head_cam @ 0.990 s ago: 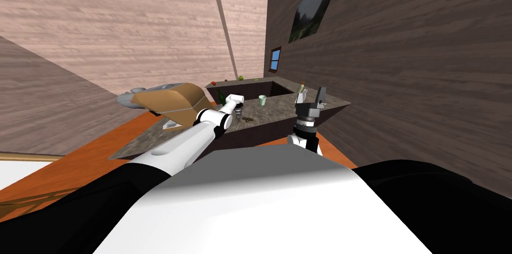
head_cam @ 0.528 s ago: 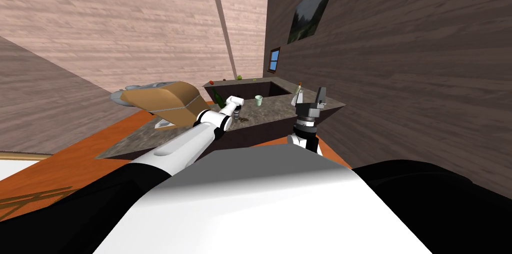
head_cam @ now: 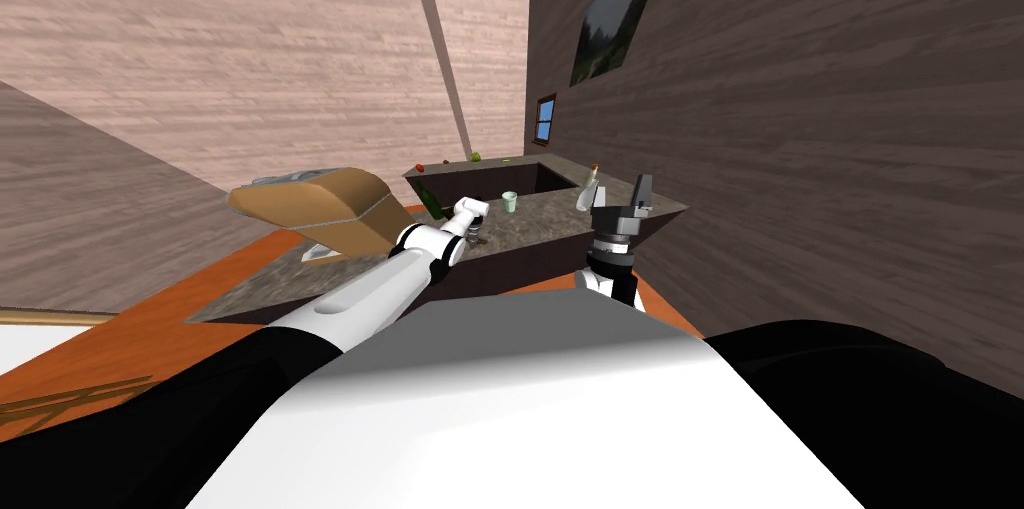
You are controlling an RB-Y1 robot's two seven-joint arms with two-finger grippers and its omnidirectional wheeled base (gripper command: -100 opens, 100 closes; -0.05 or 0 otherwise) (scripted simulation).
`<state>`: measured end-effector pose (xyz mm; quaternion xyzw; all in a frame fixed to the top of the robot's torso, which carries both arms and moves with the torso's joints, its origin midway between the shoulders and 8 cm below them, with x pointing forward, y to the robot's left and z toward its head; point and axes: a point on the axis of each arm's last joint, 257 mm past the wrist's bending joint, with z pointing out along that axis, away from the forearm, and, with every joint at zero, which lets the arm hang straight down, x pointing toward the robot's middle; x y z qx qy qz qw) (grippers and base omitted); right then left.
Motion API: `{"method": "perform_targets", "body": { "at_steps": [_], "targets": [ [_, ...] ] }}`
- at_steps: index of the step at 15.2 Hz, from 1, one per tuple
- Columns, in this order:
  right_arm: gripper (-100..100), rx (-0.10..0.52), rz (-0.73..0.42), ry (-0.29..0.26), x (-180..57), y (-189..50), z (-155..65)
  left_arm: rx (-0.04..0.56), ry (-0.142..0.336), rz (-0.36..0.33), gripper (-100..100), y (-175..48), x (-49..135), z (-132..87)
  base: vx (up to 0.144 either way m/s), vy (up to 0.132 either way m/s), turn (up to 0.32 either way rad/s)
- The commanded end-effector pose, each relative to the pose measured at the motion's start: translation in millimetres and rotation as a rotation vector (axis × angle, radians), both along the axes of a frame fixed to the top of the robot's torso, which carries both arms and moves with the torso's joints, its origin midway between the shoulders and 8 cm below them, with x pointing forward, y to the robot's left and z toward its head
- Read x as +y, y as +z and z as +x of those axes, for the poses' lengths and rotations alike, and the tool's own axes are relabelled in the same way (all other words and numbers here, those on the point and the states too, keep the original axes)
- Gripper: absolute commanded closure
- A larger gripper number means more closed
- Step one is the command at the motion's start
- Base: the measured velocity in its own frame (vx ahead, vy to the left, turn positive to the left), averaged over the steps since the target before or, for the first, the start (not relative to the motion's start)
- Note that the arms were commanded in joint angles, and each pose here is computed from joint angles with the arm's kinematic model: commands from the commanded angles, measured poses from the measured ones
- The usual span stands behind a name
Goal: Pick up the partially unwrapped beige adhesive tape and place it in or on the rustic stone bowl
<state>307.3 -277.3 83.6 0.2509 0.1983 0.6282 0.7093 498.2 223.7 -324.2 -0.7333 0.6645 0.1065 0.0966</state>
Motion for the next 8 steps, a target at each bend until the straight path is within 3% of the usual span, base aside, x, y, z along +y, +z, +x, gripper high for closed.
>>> {"method": "perform_targets", "body": {
  "at_steps": [1, 3, 4, 8],
  "targets": [
    [0, 0.0, 0.0, 0.0, 0, 0, 0, -0.005, -0.003, -0.006, -100, -9, 2.2, -1, 0.0, 0.034, 0.011],
    [0, 0.0, 0.0, 0.0, 0, 0, 0, -0.003, -0.002, -0.005, -100, -7, 2.6, -1, -0.001, 0.026, 0.011],
    [0, 0.0, 0.0, 0.0, 0, 0, 0, -0.001, 0.0, 0.002, 100, 3, -0.6, 1, -0.002, -0.005, -0.018],
    [0, 0.0, 0.0, 0.0, 0, 0, 0, -0.002, -0.002, 0.004, 100, 6, -2.5, 2, -0.001, -0.022, -0.017]
  ]
}}
